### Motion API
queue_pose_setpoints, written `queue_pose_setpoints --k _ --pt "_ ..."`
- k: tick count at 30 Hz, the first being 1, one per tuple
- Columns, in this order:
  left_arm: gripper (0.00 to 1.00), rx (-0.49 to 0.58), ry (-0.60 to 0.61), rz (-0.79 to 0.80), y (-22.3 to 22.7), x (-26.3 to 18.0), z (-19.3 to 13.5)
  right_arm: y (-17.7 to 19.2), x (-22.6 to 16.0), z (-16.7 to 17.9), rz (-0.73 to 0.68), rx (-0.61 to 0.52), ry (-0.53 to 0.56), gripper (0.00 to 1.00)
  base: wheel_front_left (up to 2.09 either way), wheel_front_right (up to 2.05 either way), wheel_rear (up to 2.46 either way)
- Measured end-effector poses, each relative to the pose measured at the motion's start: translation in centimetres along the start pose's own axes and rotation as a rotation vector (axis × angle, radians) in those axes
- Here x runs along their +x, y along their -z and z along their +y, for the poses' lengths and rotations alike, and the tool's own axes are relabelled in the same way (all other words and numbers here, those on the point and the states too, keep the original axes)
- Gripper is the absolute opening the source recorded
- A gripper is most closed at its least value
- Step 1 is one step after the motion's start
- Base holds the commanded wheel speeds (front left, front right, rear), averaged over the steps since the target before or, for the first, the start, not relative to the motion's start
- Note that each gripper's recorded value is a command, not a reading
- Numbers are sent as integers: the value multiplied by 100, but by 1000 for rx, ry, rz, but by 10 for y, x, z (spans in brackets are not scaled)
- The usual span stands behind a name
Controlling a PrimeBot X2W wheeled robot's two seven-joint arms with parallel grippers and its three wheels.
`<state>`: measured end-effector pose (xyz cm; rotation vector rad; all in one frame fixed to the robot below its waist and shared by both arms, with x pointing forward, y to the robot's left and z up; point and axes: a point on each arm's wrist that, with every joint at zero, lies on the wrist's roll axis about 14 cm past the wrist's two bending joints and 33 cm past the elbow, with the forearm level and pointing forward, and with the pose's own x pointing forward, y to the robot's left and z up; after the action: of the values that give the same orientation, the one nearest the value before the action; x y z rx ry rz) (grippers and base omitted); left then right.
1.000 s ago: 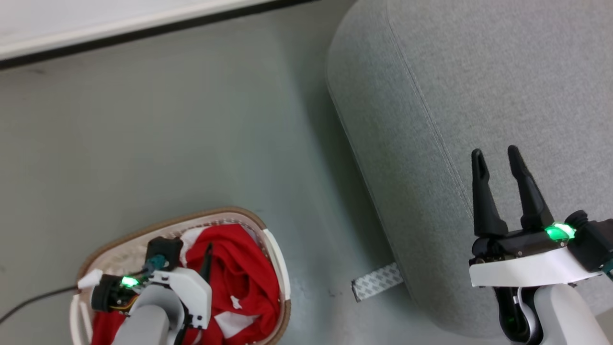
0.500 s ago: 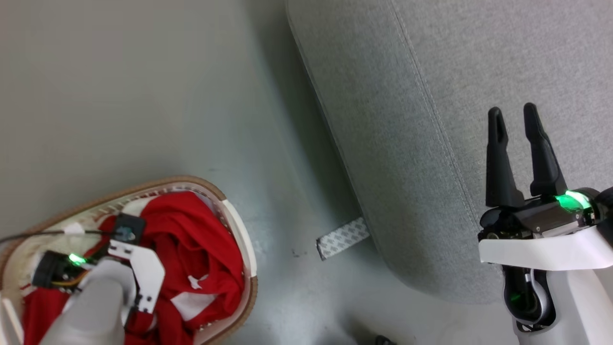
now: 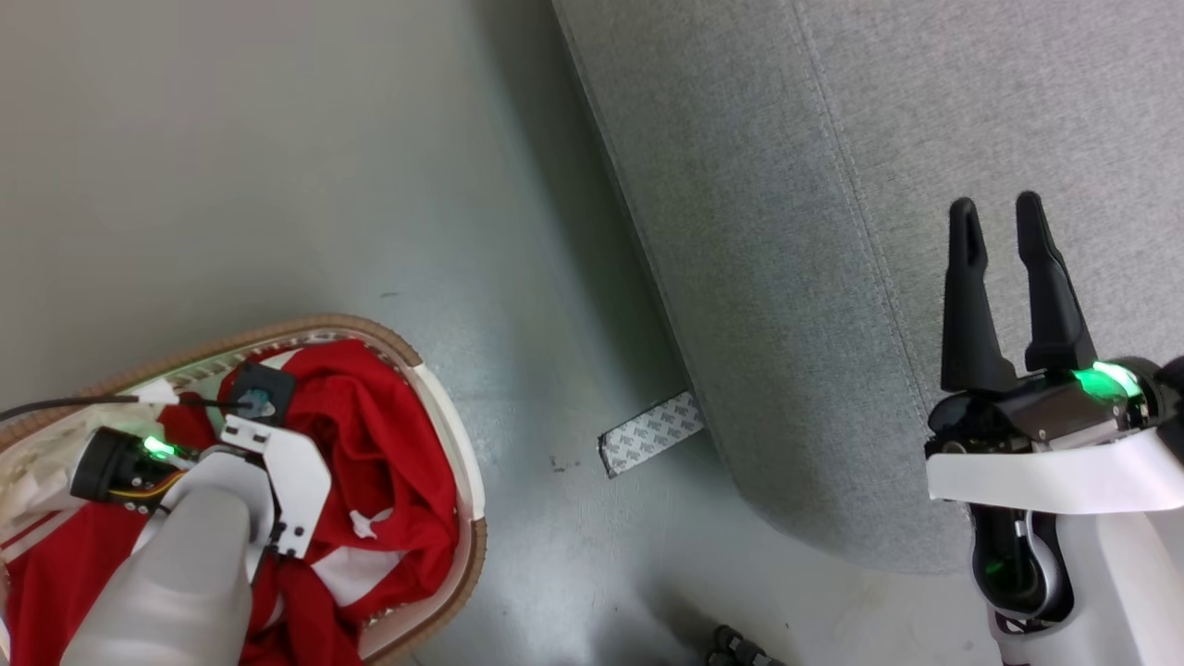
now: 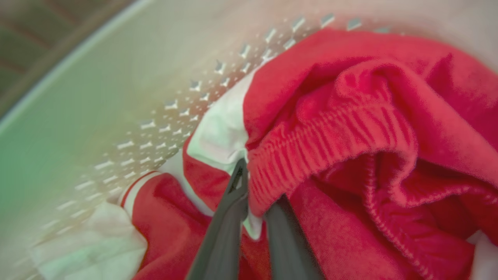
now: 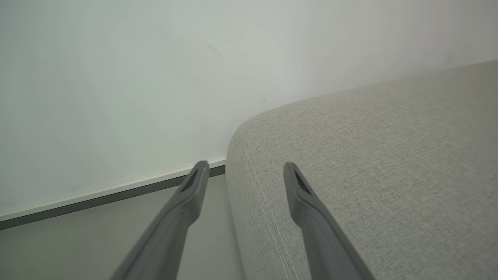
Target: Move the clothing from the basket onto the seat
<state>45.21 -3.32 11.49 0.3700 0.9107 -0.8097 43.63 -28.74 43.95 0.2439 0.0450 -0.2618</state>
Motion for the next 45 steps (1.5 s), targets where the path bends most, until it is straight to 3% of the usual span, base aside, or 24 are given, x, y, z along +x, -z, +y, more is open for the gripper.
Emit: queue_pose_setpoints --k 7,16,27,35,45 --pt "0 -35 -11 -59 -14 -14 -6 -13 0 10 -29 -3 -34 100 0 0 0" --pt "0 -150 -25 -229 -57 -65 -12 -46 -9 29 -114 -14 -95 100 0 0 0" --pt "0 -339 -131 -561 -121 -171 7 -68 -33 68 -162 1 -245 100 0 0 0" --pt "0 -347 -215 -800 -156 -262 17 -81 -60 102 -192 35 -363 100 0 0 0" --pt "0 -245 -286 -1078 -206 -366 16 -85 -96 154 -203 53 -540 100 0 0 0"
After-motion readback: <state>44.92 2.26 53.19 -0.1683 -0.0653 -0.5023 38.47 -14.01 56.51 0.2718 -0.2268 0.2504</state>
